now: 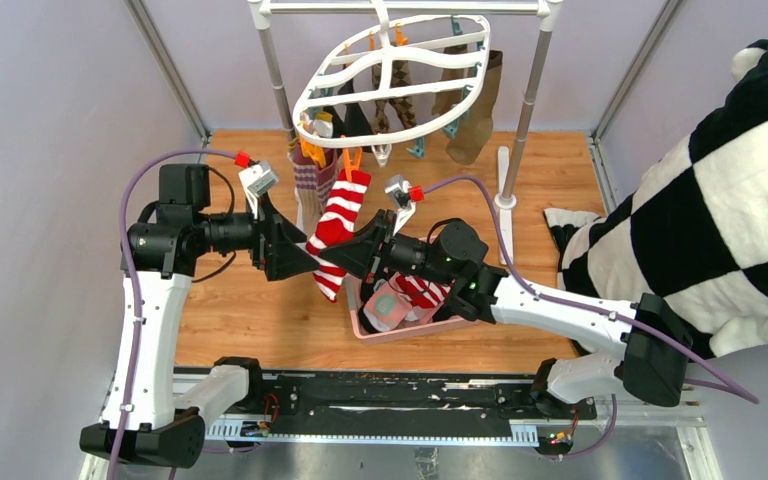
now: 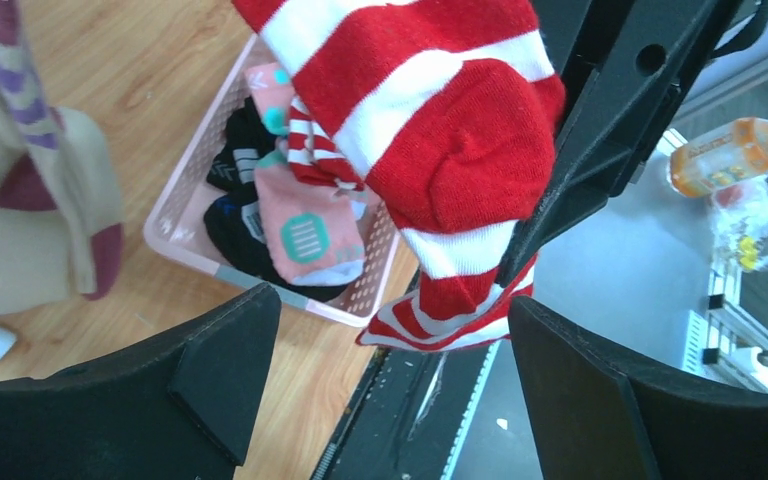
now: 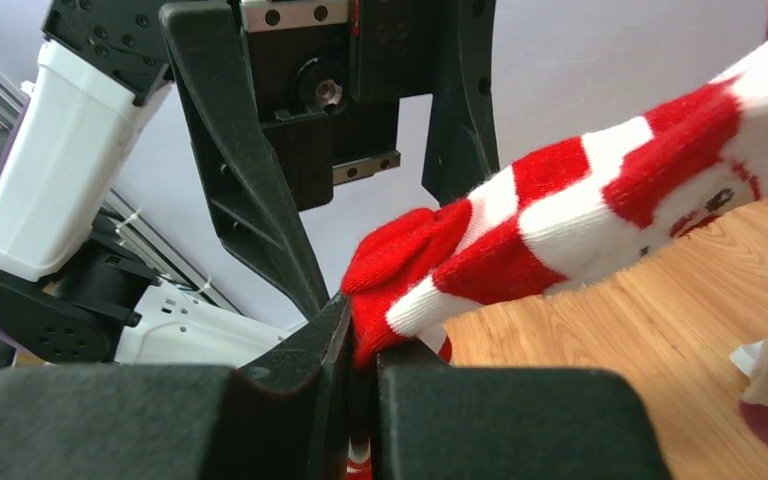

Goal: Remove the socks clipped to the hanger
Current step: Remove the sock from the hanger.

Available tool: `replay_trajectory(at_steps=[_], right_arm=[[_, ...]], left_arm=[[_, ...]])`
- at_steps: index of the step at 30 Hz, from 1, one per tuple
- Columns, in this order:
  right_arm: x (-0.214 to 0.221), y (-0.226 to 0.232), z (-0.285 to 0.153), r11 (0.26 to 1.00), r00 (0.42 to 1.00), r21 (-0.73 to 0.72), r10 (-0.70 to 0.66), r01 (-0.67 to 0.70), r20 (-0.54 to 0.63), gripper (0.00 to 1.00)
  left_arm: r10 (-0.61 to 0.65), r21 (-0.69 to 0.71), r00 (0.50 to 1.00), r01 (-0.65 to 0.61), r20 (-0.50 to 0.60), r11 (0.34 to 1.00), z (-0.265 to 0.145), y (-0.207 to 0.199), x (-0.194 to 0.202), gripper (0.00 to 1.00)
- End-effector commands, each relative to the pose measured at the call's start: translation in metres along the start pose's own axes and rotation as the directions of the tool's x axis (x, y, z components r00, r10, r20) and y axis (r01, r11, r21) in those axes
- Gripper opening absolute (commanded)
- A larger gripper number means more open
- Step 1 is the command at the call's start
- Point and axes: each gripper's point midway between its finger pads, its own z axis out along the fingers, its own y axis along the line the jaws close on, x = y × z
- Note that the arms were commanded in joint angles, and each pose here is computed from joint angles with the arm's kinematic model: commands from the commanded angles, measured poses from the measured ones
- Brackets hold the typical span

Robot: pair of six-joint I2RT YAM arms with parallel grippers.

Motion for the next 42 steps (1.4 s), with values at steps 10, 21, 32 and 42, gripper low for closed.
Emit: replay_trajectory(at_steps=[10, 21, 32, 42], right_arm=[[-0.017, 0.022, 0.008, 0.989, 0.993, -0.099, 0.112, -0.108, 0.03, 0.11], [-0.022, -0.024, -0.016, 0.967, 0.997, 0.251, 0.035, -0.052, 0.069, 0.62], [-0.065, -0.07, -0.028, 0.751, 0.975, 0.648, -0.214, 0.124, 0.061, 0.77], [-0.105, -0.075, 0.003, 0.681, 0.918, 0.716, -0.367, 0.156, 0.149, 0.77]], left_arm=[[0.013, 0.132, 1.0, -0.012, -0.007, 0.991, 0.006, -0.024, 0.005, 0.5], [0.019, 0.078, 1.0, -0.017, -0.021, 0.997, 0.005, -0.017, 0.008, 0.05], [0.028, 0.041, 0.997, -0.025, -0.067, 0.999, 0.011, -0.009, 0.015, 0.03], [0.044, 0.028, 0.993, -0.041, -0.108, 0.999, 0.016, -0.006, 0.021, 0.02]])
